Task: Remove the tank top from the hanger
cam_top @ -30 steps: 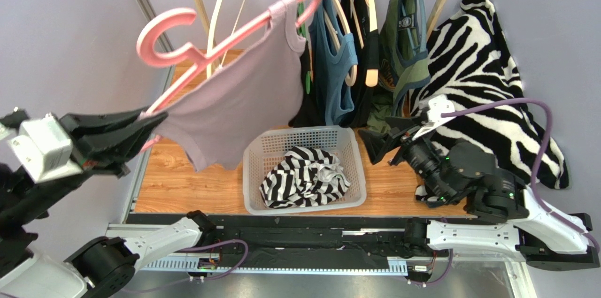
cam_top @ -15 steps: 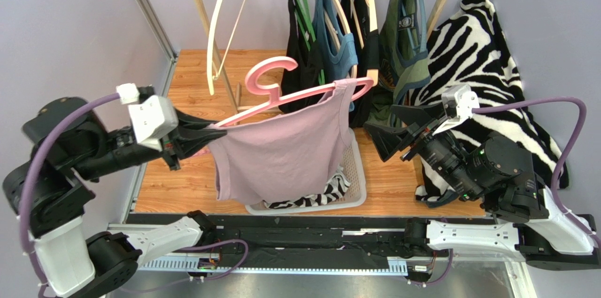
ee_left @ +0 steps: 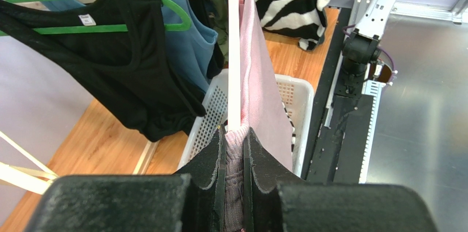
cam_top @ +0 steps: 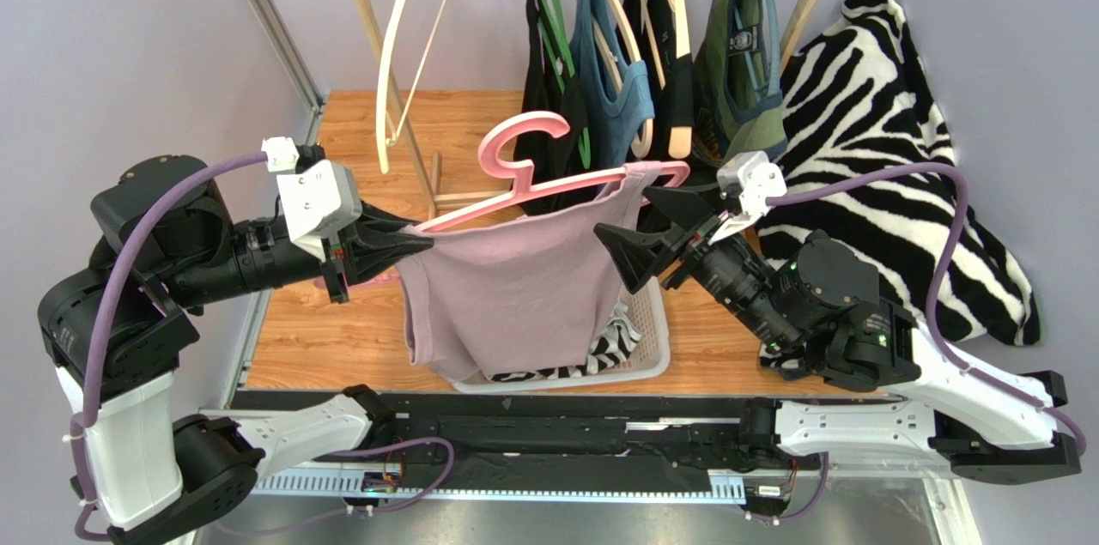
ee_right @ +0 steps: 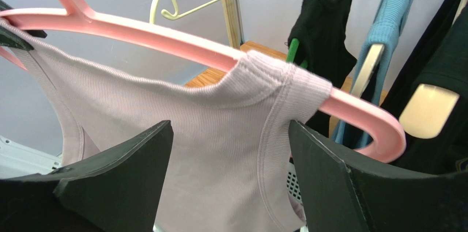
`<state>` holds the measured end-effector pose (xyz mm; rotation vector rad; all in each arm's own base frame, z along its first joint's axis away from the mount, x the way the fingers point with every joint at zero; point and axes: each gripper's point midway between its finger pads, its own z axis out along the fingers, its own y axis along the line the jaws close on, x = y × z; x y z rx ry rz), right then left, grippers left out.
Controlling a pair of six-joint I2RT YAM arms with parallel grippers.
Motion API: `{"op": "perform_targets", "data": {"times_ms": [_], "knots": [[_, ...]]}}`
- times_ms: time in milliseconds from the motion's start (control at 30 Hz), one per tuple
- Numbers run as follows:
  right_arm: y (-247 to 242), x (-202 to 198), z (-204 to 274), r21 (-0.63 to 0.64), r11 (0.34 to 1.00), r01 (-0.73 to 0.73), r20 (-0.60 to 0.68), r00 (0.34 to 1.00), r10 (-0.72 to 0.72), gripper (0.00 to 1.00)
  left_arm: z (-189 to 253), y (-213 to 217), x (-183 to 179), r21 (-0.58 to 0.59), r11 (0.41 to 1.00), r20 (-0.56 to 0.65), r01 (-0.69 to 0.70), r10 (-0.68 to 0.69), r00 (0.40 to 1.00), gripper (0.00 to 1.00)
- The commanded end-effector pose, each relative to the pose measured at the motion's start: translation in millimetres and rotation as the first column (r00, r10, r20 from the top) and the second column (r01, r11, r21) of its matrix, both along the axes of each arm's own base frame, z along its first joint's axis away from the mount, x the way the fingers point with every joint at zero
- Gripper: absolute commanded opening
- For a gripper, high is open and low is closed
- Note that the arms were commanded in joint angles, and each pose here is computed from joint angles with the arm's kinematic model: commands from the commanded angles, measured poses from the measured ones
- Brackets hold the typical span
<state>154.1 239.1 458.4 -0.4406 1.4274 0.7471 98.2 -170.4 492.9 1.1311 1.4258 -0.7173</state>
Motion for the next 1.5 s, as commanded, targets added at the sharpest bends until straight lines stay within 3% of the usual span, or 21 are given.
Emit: {"op": "perform_targets", "data": {"times_ms": [0, 200, 300, 567, 700, 967, 1100, 1467], "knots": [[6, 2, 25, 0.081, 0.997, 0.002, 0.045, 0.999, -0.006, 0.81, 16, -1, -8, -0.046, 0.998, 0.055, 0.037, -0.034, 0.998, 0.0], [9, 6, 23, 0.087, 0.996, 0.025, 0.042, 0.999, -0.028, 0.73, 15, 2, -14, -0.05, 0.998, 0.06, 0.048, -0.045, 0.997, 0.0], [14, 8, 26, 0.089, 0.996, 0.023, 0.041, 0.999, -0.026, 0.6, 15, 4, -17, -0.051, 0.997, 0.063, 0.051, -0.048, 0.997, 0.0], [10, 10, 33, 0.109, 0.993, 0.049, 0.025, 0.998, -0.052, 0.0, 10, 6, -18, -0.041, 0.998, 0.065, 0.047, -0.044, 0.997, 0.0], [-7, 10, 28, 0.119, 0.99, 0.076, -0.001, 0.997, -0.077, 0.0, 10, 8, -14, -0.036, 0.999, 0.074, 0.025, -0.023, 0.997, 0.0], [-102, 14, 14, 0.161, 0.947, 0.28, -0.052, 0.96, -0.275, 0.0, 12, 8, -11, -0.033, 0.999, 0.083, 0.019, -0.016, 0.996, 0.0], [-123, 15, -4, 0.127, 0.934, 0.334, -0.071, 0.942, -0.327, 0.0, 21, 7, -18, -0.053, 0.998, 0.091, 0.046, -0.041, 0.995, 0.0], [-159, 24, -42, 0.025, 0.871, 0.49, -0.077, 0.87, -0.487, 0.0, 64, 10, -79, -0.186, 0.953, 0.105, 0.238, -0.222, 0.969, 0.0]]}}
